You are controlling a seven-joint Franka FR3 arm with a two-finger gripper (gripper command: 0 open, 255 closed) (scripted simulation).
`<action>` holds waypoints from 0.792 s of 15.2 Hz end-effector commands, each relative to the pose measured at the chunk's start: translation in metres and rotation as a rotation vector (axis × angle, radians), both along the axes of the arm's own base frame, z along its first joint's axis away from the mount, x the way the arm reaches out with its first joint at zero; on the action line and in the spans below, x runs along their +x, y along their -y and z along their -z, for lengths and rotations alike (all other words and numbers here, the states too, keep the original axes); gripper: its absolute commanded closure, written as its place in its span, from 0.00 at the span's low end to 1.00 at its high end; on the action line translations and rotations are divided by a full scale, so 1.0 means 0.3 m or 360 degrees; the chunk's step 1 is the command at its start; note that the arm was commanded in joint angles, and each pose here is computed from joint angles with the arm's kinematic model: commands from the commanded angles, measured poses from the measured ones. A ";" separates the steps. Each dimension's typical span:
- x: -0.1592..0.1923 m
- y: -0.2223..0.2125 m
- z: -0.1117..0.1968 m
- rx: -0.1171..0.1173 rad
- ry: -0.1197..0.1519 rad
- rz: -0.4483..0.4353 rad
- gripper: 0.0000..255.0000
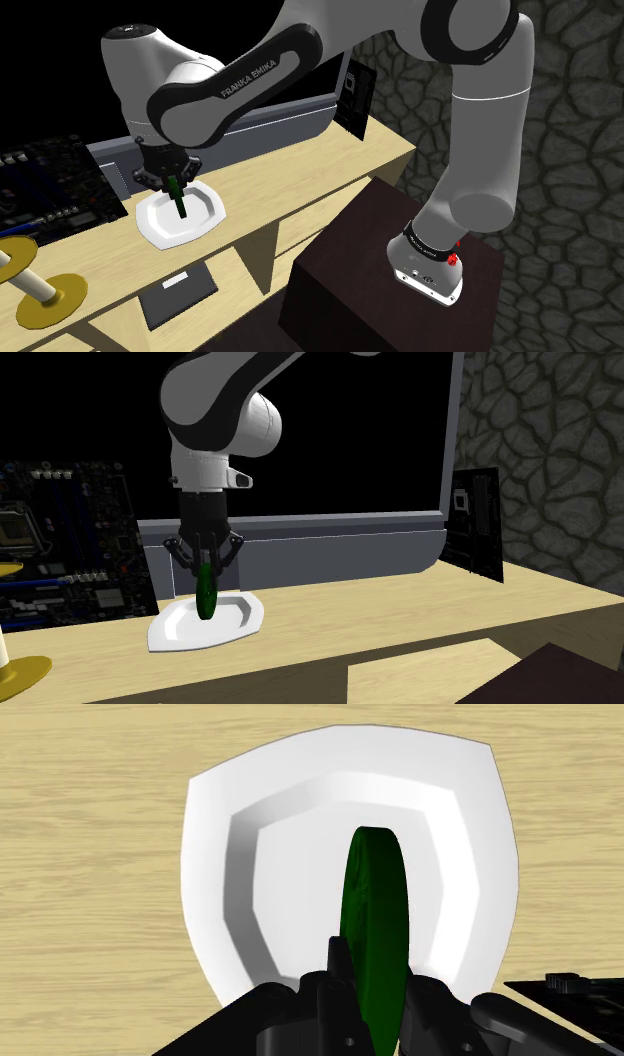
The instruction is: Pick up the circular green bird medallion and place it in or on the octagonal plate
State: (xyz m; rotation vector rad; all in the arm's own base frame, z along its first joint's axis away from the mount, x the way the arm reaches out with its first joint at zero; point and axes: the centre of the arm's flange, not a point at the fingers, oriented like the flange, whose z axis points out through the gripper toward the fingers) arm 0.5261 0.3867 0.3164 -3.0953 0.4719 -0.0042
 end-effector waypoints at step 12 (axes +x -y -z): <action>0.000 0.000 -0.042 0.0000 0.0001 0.0000 0.00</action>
